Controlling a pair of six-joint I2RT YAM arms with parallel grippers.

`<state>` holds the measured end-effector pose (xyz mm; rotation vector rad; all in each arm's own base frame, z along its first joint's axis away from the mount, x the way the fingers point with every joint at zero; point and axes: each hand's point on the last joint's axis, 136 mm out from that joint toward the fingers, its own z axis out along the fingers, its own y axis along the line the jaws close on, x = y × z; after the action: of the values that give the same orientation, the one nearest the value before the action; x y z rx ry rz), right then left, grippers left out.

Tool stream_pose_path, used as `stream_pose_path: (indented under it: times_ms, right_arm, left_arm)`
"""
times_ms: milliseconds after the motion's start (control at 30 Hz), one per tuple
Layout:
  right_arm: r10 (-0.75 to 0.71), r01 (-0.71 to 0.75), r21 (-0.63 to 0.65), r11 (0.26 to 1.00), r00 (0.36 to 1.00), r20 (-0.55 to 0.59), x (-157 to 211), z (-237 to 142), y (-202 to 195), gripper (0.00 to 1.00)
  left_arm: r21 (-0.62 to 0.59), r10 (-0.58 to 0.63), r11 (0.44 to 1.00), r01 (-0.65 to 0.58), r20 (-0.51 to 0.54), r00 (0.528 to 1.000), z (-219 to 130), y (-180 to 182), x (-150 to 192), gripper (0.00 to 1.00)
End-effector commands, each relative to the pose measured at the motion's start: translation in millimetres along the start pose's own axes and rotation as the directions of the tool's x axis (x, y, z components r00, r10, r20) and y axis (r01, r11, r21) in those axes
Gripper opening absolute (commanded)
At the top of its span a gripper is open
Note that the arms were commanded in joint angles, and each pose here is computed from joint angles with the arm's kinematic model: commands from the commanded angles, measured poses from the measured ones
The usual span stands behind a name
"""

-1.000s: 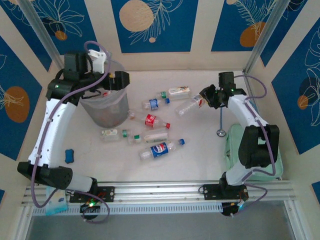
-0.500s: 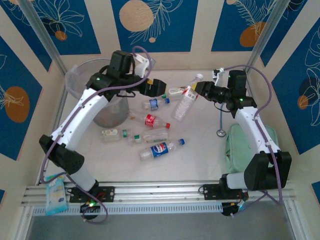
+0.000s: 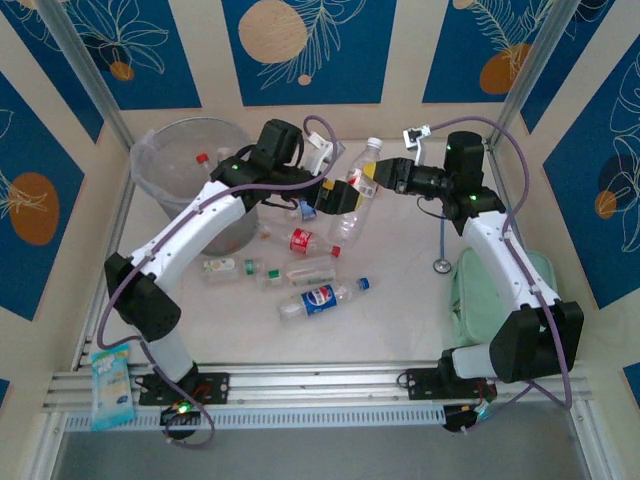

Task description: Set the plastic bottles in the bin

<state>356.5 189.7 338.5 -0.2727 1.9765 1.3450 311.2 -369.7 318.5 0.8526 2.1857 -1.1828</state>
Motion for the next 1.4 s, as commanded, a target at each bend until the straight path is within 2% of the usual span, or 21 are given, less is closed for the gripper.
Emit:
stream_pose_path:
  times_ms: [0, 100, 267, 333, 400, 467, 533, 567, 600, 767, 933, 1067, 1267, 1367]
  right_arm:
    - [-0.045, 0.045, -0.076, 0.996, 0.999, 0.002, -9.3, 1.6, 21.1, 0.00]
    - [-0.043, 0.044, -0.086, 0.995, 0.999, 0.008, -10.7, 2.3, 21.5, 0.00]
    - [-0.038, 0.038, -0.082, 0.996, 0.999, 0.001, -12.7, 4.4, 20.0, 0.00]
    - [-0.032, 0.032, -0.073, 0.997, 0.999, -0.005, -13.1, 5.1, 17.8, 0.08]
    - [-0.026, 0.025, -0.064, 0.998, 1.000, -0.015, -12.2, 5.8, 16.1, 0.27]
    - [-0.022, 0.021, -0.038, 0.999, 0.999, -0.024, -11.0, 5.2, 13.1, 0.52]
    - [-0.029, 0.029, 0.005, 1.000, 0.999, -0.024, -9.8, 1.8, 9.4, 0.69]
    - [-0.033, 0.033, 0.032, 0.999, 0.999, -0.018, -9.6, -1.5, 7.0, 0.85]
    - [-0.039, 0.039, 0.059, 0.997, 0.999, -0.007, -9.8, -5.5, 5.3, 0.97]
    - [-0.041, 0.034, 0.140, 0.990, 0.998, 0.047, -9.8, -27.1, 0.5, 0.99]
    - [-0.039, 0.020, 0.250, 0.968, 0.996, 0.074, -2.3, -44.6, -10.0, 0.99]
    - [-0.016, -0.002, 0.312, 0.950, 0.998, 0.057, 9.5, -51.1, -19.5, 0.99]
    - [0.005, -0.023, 0.342, 0.939, 0.998, 0.055, 19.4, -53.3, -28.8, 0.99]
    - [0.018, -0.035, 0.348, 0.937, 0.998, 0.054, 18.9, -50.9, -34.6, 0.99]
  left_arm:
    - [0.021, -0.021, 1.000, 0.021, -0.003, 1.000, 8.4, 0.4, 1.2, 0.90]
    - [0.043, -0.034, 0.999, 0.034, 0.014, 0.999, 11.8, -0.4, -2.1, 0.66]
    - [0.067, -0.043, 0.997, 0.042, 0.016, 0.999, 13.7, -3.1, -3.7, 0.45]
    - [0.058, -0.044, 0.997, 0.043, 0.015, 0.999, 14.9, -1.0, -3.3, 0.41]
    - [0.052, -0.040, 0.998, 0.039, 0.020, 0.999, 14.2, 0.1, -4.7, 0.38]
    - [0.040, -0.039, 0.998, 0.038, 0.021, 0.999, 13.7, 2.2, -5.6, 0.37]
    - [0.019, -0.033, 0.999, 0.033, 0.024, 0.999, 12.0, 5.5, -7.2, 0.37]
    - [0.002, -0.033, 0.999, 0.033, 0.023, 0.999, 10.9, 8.7, -7.4, 0.37]
    - [-0.016, -0.030, 0.999, 0.031, 0.023, 0.999, 10.0, 11.2, -7.8, 0.37]
    - [-0.085, -0.016, 0.996, 0.021, 0.051, 0.999, -2.3, 25.5, -17.7, 0.33]
    - [-0.200, 0.074, 0.978, -0.052, 0.105, 0.992, -43.4, 39.5, -48.7, 0.27]
    - [-0.354, 0.072, 0.935, -0.013, 0.155, 0.985, -104.0, 68.3, -74.7, 0.21]
    - [-0.555, 0.123, 0.830, 0.065, 0.296, 0.947, -204.8, 99.0, -95.7, 0.01]
    - [-0.642, 0.143, 0.760, 0.098, 0.313, 0.939, -243.6, 111.9, -90.9, 0.00]
